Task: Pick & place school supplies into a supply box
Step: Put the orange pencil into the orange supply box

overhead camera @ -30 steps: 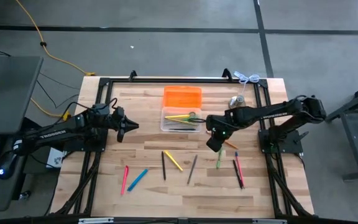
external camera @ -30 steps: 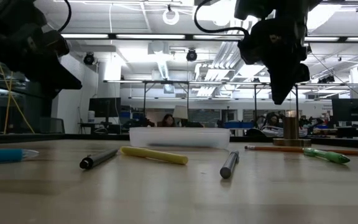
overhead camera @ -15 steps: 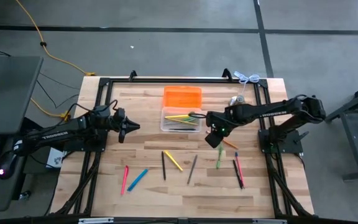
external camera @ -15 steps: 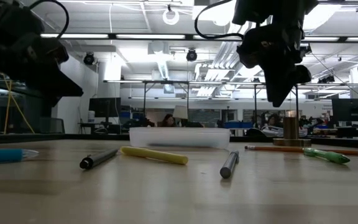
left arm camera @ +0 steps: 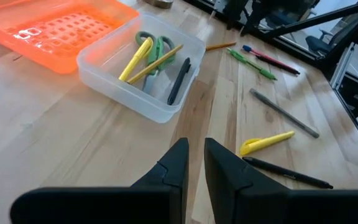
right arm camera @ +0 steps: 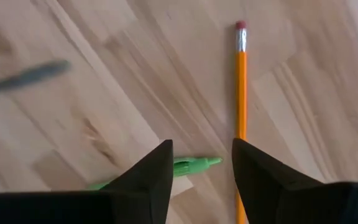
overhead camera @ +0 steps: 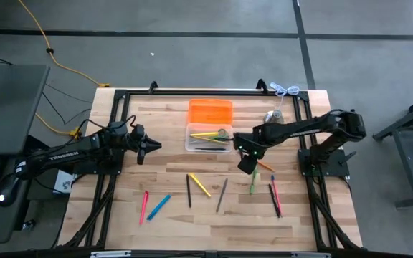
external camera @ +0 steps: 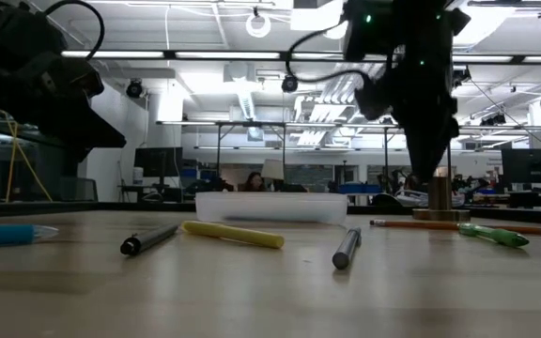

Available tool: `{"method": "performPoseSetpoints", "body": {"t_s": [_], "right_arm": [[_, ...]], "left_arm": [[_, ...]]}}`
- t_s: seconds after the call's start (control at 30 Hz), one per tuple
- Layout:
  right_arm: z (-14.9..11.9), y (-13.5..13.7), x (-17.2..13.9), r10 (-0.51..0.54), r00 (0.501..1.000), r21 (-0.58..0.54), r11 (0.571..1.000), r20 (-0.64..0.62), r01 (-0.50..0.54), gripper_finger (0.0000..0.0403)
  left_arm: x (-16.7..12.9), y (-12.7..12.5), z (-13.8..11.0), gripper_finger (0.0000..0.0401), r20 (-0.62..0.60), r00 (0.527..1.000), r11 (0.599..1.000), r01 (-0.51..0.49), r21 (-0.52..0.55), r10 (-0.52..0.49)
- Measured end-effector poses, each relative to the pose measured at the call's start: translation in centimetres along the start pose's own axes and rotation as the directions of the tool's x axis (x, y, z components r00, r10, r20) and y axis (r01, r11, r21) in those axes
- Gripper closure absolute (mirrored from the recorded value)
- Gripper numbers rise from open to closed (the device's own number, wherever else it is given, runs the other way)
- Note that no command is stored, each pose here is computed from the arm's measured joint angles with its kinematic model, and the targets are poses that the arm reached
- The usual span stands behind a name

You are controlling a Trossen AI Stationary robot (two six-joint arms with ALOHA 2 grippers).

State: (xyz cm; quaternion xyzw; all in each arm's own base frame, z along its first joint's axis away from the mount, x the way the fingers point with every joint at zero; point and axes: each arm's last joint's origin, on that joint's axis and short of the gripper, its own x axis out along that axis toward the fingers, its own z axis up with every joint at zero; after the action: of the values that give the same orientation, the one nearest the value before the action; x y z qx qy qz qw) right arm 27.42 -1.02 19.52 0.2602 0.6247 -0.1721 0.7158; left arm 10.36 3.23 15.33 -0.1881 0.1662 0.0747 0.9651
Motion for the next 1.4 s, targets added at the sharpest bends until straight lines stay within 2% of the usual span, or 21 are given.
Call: {"method": "performPoseSetpoints", "body": {"t_s": [0.33,0.6,1.0,1.4], "right_arm": [[0.5,-0.1,3.5,-0.082,0.991,-0.064,0.995,-0.101,0.076,0.026],[0.8,-0.4,4.5,-0.153,0.984,-0.089,0.986,-0.096,0.144,0.0261],[2.0,-2.3,4.3,-0.127,0.986,-0.049,0.991,-0.105,0.122,0.0269],[2.2,-2.5,4.3,-0.107,0.988,-0.057,0.993,-0.112,0.101,0.0268]], "left_arm": [[0.0,0.0,0.0,0.0322,0.0,1.0,1.0,0.0,-0.003,0.0],[0.0,0.0,0.0,0.0322,-0.001,1.0,1.0,0.0,-0.004,0.0],[0.0,0.0,-0.1,0.0322,-0.015,1.0,1.0,-0.003,-0.008,0.003],[0.0,0.0,-0.1,0.0322,-0.016,1.0,1.0,-0.004,-0.004,0.004]]}}
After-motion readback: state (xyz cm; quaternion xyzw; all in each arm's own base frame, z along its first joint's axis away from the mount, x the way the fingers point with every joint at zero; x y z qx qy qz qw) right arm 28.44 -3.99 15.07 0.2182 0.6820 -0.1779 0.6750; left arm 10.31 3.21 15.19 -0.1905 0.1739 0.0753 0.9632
